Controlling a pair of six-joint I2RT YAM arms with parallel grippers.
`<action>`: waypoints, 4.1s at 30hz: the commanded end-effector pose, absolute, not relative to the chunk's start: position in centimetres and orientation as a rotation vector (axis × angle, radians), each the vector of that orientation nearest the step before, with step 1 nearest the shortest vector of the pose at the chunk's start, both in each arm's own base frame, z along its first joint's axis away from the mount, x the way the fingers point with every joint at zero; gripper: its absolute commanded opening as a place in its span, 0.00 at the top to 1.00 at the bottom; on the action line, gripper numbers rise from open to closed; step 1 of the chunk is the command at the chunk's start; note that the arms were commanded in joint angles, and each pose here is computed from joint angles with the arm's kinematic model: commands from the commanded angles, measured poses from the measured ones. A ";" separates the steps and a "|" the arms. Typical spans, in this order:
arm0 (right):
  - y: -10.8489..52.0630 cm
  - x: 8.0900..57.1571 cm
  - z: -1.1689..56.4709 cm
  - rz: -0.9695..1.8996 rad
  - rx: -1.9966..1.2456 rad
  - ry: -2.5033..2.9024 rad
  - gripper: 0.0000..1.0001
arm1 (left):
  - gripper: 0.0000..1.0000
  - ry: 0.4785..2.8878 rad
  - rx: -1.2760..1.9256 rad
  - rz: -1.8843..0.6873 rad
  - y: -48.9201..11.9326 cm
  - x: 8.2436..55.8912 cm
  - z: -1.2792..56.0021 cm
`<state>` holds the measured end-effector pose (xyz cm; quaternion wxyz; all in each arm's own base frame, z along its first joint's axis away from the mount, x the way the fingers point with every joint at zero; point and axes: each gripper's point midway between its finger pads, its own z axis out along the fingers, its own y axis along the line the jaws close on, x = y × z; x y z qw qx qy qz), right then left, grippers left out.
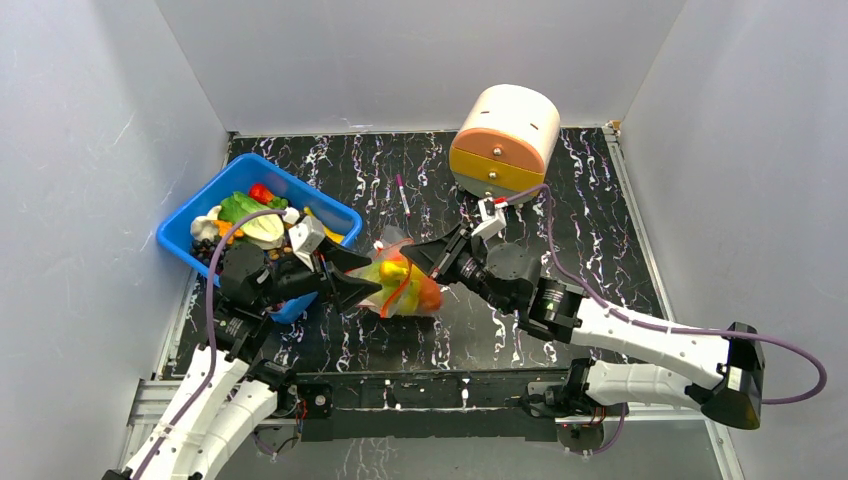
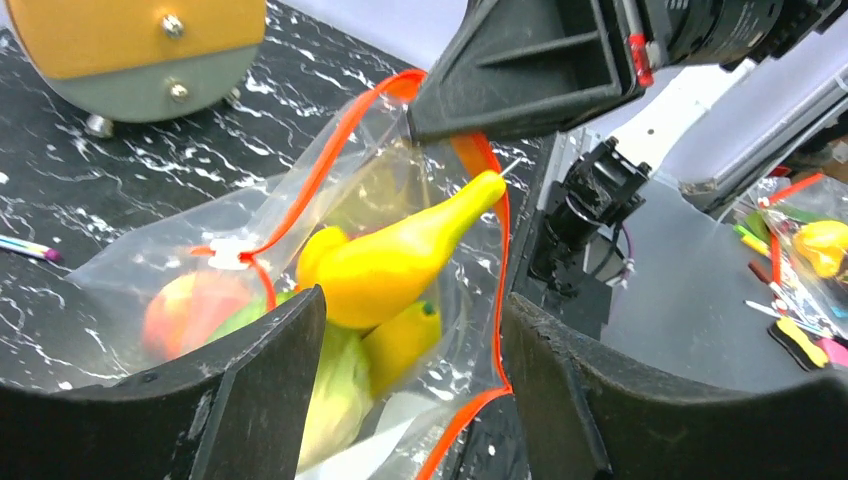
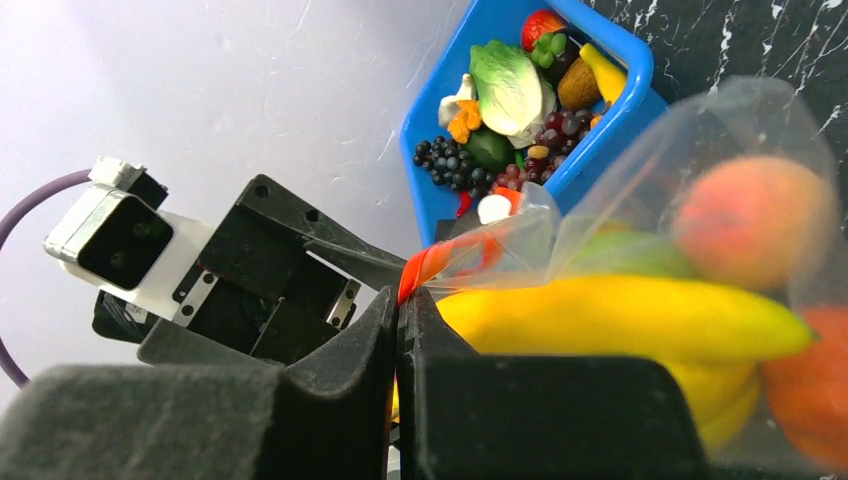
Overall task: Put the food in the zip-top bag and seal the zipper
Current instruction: Adjust the fake fruit in the zipper food storage bag.
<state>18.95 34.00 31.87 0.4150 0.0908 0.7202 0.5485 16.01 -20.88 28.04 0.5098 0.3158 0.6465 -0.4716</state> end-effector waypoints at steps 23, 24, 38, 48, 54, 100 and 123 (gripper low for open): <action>34.4 15.6 36.4 1.508 -0.065 1.724 1.00 | 0.57 1.159 1.271 -1.008 -21.6 13.1 29.5; 34.6 15.4 36.6 1.509 -0.088 1.722 1.00 | 0.55 1.138 1.295 -1.036 -21.8 12.7 29.7; 35.6 14.6 37.9 1.535 -0.200 1.690 1.00 | 0.53 1.023 1.386 -1.222 -22.4 10.3 28.8; 36.5 14.5 38.6 1.563 -0.231 1.682 1.00 | 0.69 1.037 1.396 -1.241 -22.8 11.4 28.1; 37.0 14.3 39.5 1.587 -0.249 1.664 1.00 | 0.82 1.124 1.369 -1.206 -22.7 12.1 26.1; 37.3 16.7 38.5 1.305 -0.361 1.743 1.00 | 0.53 1.644 1.090 -1.014 -21.2 17.5 22.2; 33.5 16.7 37.3 1.176 -0.402 1.713 1.00 | 0.42 1.515 1.126 -0.843 -21.6 21.3 22.4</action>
